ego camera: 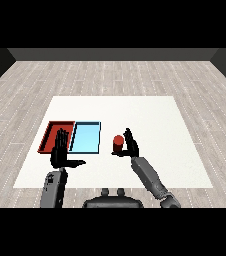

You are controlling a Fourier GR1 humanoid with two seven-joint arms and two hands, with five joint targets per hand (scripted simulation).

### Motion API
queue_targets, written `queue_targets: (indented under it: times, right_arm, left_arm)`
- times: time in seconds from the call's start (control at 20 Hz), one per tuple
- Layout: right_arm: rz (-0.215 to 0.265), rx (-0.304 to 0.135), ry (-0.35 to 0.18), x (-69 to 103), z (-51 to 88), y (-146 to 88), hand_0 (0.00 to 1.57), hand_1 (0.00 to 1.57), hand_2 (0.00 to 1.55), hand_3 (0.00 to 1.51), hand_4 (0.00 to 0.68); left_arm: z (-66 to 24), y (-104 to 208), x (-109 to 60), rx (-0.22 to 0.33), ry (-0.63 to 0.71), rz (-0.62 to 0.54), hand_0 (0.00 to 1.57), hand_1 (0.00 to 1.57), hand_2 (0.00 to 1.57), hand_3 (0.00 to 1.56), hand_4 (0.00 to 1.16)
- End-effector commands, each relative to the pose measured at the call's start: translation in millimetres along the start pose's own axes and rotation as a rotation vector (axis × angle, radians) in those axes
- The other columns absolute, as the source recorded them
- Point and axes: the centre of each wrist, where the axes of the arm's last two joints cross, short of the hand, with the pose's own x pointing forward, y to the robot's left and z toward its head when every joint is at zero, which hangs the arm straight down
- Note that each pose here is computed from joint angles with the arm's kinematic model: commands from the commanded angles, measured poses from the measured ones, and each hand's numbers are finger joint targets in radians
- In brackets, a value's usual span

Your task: Pick the red can and put it in the red box

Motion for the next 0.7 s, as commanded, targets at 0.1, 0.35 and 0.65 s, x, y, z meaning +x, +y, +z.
queue_targets:
  times: [0.1,0.35,0.65]
  right_arm:
    - [-0.005,0.013,0.008,2.3,-1.1,8,0.00,0.00,0.00,0.00,0.000]
    - [-0.028,0.016,0.021,-4.5,-8.6,14,0.00,0.00,0.00,0.00,0.000]
    - [-0.016,0.024,0.026,-10.6,-12.4,10,0.00,0.00,0.00,0.00,0.000]
  left_arm:
    - [-24.3,7,4.4,0.007,0.007,-0.003,0.00,0.00,0.00,0.00,0.00]
    - [3.7,-4,1.8,0.005,-0.002,-0.008,0.00,0.00,0.00,0.00,0.00]
    - [-14.6,-13,9.3,-0.010,0.000,0.005,0.00,0.00,0.00,0.00,0.00]
